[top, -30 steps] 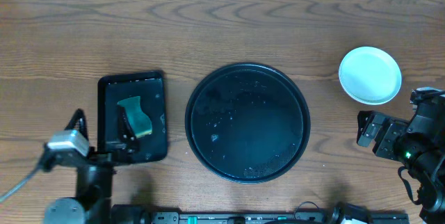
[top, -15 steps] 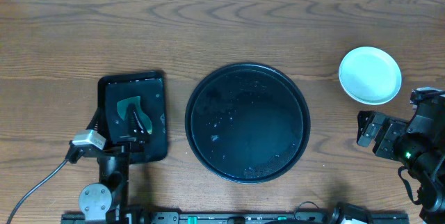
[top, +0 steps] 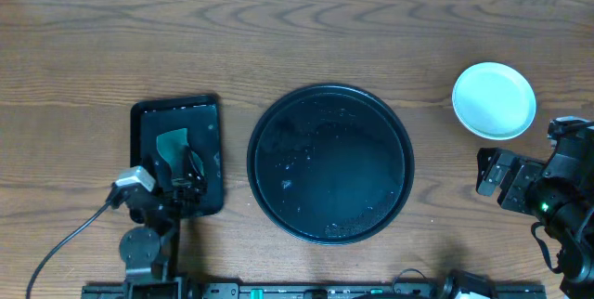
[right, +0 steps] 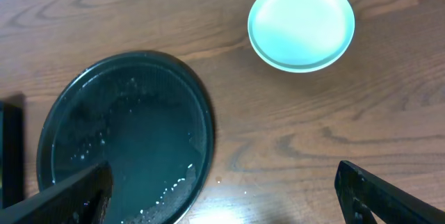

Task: Clean dirty plates on tray and stack at the side

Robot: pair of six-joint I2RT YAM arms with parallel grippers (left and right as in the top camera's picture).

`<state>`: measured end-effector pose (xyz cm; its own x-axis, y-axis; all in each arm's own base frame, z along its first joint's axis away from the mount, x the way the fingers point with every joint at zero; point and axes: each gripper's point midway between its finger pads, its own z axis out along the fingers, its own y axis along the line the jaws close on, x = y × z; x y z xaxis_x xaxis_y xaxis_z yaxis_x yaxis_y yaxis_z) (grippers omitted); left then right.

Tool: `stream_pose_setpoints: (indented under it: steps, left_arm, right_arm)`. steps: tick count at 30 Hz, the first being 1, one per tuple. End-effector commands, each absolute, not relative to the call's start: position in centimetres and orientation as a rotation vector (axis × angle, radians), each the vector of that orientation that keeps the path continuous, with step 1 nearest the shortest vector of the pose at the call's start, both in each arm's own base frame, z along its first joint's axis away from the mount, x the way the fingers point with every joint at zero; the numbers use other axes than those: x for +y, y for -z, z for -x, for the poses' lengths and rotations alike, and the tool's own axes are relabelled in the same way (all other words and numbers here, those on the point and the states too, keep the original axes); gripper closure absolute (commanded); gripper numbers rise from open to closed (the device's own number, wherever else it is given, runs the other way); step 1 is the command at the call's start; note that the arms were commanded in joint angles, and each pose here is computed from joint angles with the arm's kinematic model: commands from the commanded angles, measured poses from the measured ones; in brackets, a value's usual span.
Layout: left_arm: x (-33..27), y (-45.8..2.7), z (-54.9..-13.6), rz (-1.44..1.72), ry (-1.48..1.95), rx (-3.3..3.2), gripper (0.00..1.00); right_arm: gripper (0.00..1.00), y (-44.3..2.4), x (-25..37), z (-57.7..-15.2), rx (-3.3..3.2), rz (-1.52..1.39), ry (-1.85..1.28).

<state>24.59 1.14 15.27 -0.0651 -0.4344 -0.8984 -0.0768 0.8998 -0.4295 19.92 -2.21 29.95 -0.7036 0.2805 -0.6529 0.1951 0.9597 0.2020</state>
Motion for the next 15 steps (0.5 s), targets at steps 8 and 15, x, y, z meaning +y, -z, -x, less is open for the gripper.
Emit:
stream_pose_setpoints:
  steps: [8, 15]
  left_arm:
    - [1.22, -13.78, -24.37, 0.333, 0.220, 1.693, 0.16]
    - [1.23, -13.74, -24.37, 0.334, 0.219, 1.695, 0.16]
  right_arm:
    - [0.01, -30.10, -1.81, -19.91, 2.369, -0.321, -0.169]
    - [0.01, -30.11, -1.81, -19.90, 2.369, -0.321, -0.169]
